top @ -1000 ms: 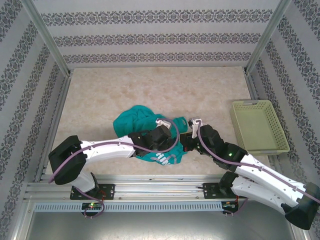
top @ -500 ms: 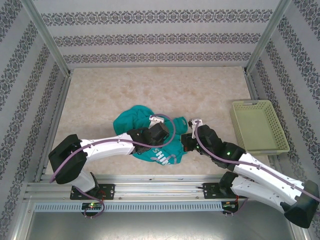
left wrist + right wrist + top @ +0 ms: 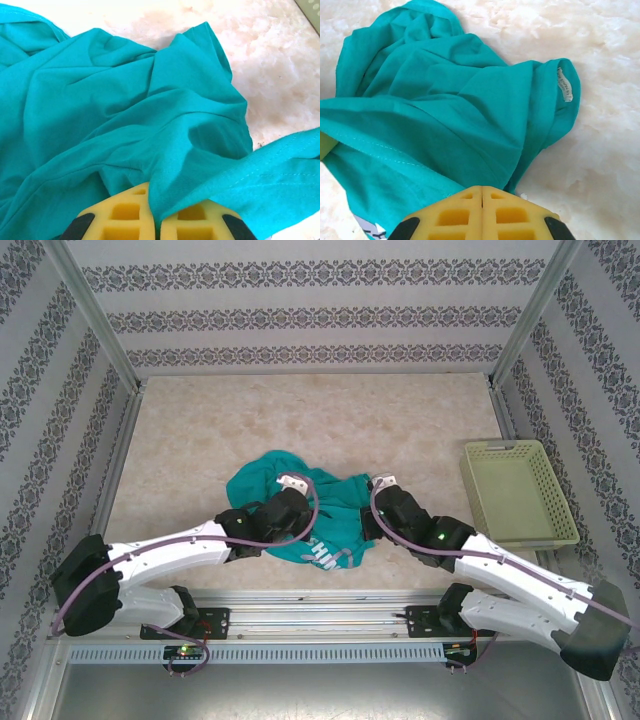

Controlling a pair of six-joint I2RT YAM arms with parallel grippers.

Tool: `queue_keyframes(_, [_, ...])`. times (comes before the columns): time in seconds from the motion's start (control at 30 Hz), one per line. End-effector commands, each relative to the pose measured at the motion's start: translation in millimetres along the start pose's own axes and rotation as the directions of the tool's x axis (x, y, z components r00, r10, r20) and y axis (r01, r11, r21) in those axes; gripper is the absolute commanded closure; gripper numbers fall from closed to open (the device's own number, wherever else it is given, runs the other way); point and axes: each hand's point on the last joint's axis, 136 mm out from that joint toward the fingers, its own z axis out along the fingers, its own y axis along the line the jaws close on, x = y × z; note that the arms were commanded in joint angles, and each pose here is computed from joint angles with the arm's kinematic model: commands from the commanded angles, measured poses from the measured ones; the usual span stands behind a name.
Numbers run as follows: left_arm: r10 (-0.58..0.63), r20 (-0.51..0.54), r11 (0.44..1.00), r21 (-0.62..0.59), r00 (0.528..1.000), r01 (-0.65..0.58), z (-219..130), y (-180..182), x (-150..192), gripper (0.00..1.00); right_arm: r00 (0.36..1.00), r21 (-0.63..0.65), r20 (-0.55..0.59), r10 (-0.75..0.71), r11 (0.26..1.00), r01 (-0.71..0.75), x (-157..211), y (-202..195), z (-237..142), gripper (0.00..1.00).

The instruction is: Fold the inside-out t-shirt

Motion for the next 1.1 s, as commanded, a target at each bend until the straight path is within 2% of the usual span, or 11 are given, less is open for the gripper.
queue_keyframes(0.0, [-0.067, 0.029, 0.997, 0.052, 0.997, 0.065, -1.2, 7.1, -8.2, 0.96, 0.999, -0.15, 0.0, -0.043, 0.988, 0.042, 1.6, 29.2, -5.3, 0.79])
queue_keyframes(0.17, [-0.107, 0.006, 0.993, 0.059, 0.994, 0.106, 5.6, 16.9, -2.3, 0.96, 0.998, -0.178, -0.029, -0.056, 0.983, 0.05, 19.8, 38.9, -1.6, 0.49])
queue_keyframes(0.23, [-0.111, -0.006, 0.992, 0.063, 0.994, 0.112, 9.0, 17.3, 1.2, 0.96, 0.997, -0.168, -0.038, -0.066, 0.984, 0.059, 26.7, 39.9, 1.1, 0.41])
queue_keyframes(0.33, [-0.113, -0.02, 0.991, 0.072, 0.993, 0.114, 12.0, 15.9, 4.9, 0.95, 0.997, -0.135, -0.042, -0.061, 0.989, 0.055, 30.7, 39.2, 5.8, 0.35])
queue_keyframes(0.5, [-0.109, -0.029, 0.99, 0.084, 0.994, 0.111, 12.7, 13.7, 6.7, 0.87, 0.997, 0.015, -0.049, -0.061, 0.998, 0.062, 24.8, 25.4, 20.8, 0.38])
queue_keyframes(0.63, [-0.108, -0.034, 0.993, 0.046, 0.994, 0.109, 12.0, 20.1, 7.2, 0.76, 0.996, 0.133, -0.032, -0.078, 0.988, 0.082, 12.9, 13.3, 28.1, 0.47])
queue_keyframes(0.77, [-0.103, -0.048, 0.993, -0.059, 0.994, 0.1, 10.2, 38.4, 7.3, 0.63, 0.995, 0.233, -0.044, -0.094, 0.967, 0.102, 9.4, -0.6, 32.5, 0.59])
queue_keyframes(0.87, [-0.143, -0.061, 0.982, -0.133, 0.988, 0.134, 12.1, 60.3, 7.1, 0.63, 0.996, 0.29, -0.062, -0.069, 0.953, 0.084, 13.6, -16.9, 32.2, 0.61])
queue_keyframes(0.97, [-0.174, -0.078, 0.976, -0.148, 0.982, 0.161, 16.0, 71.7, 9.3, 0.63, 0.996, 0.277, -0.07, -0.052, 0.958, 0.07, 19.5, -22.6, 32.6, 0.63])
queue_keyframes(1.07, [-0.155, -0.082, 0.978, -0.153, 0.985, 0.141, 14.3, 71.5, 6.4, 0.63, 0.996, 0.261, -0.066, -0.054, 0.963, 0.069, 18.9, -22.5, 27.4, 0.66])
